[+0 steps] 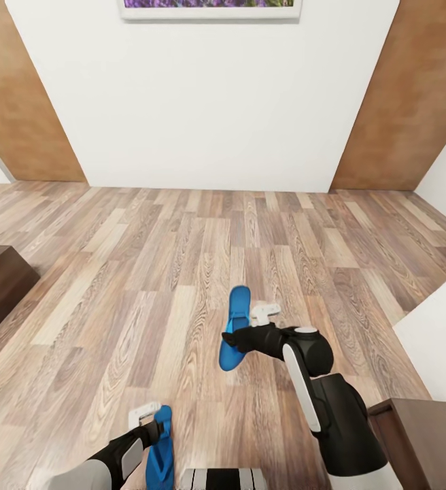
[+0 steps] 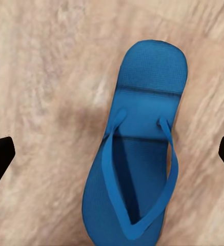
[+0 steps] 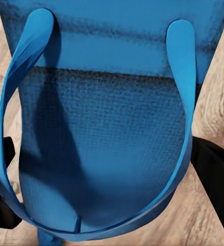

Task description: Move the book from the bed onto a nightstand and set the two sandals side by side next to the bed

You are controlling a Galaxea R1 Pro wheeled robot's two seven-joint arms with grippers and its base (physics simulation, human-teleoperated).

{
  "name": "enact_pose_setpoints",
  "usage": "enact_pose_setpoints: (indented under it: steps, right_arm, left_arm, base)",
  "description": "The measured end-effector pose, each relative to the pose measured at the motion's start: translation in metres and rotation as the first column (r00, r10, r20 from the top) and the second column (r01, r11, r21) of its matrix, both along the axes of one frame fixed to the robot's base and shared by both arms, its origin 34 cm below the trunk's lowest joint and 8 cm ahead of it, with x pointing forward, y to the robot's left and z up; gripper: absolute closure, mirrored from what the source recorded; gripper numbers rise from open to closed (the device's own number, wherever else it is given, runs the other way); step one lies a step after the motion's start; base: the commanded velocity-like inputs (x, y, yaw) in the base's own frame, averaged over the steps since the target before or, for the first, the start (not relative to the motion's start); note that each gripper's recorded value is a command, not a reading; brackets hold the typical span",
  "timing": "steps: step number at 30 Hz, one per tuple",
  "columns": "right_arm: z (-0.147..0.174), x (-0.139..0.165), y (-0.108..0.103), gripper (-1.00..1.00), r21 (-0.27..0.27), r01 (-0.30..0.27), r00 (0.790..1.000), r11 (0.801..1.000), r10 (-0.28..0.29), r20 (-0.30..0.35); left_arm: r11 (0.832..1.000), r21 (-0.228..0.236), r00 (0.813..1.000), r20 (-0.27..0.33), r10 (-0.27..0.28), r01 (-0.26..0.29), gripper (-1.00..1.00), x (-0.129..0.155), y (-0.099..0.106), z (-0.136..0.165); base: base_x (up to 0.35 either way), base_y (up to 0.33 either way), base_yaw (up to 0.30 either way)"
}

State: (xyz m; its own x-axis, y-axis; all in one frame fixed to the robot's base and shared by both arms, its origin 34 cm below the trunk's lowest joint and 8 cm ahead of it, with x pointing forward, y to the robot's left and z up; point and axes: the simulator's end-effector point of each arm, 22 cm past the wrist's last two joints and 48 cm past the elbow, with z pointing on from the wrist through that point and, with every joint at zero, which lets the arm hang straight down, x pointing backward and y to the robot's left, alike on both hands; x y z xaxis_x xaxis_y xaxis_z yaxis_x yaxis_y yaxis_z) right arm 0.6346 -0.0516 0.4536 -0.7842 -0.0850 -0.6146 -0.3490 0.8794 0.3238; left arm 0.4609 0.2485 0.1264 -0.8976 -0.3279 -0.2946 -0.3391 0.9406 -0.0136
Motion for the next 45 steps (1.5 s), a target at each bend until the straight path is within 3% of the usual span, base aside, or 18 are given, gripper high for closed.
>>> enact_pose_setpoints:
  steps: [10,45]
  right_arm:
    - [-0.001,0.001,-0.005,1.0,0.039,0.007,1.0,0.999,-0.007,-0.013]
    - [-0.012,0.0,-0.005,1.0,0.045,0.009,0.999,0.999,-0.008,-0.035]
  left_arm:
    - [1.0,-0.003,1.0,-0.004,-0.001,0.001,-1.0,-0.002,-0.002,-0.002]
    - [1.0,-0.028,1.0,-0.02,-0.009,0.008,-1.0,-0.008,-0.023,-0.009]
  base:
    - [0.0,0.0,0.0]
    - [0.0,0.0,0.0]
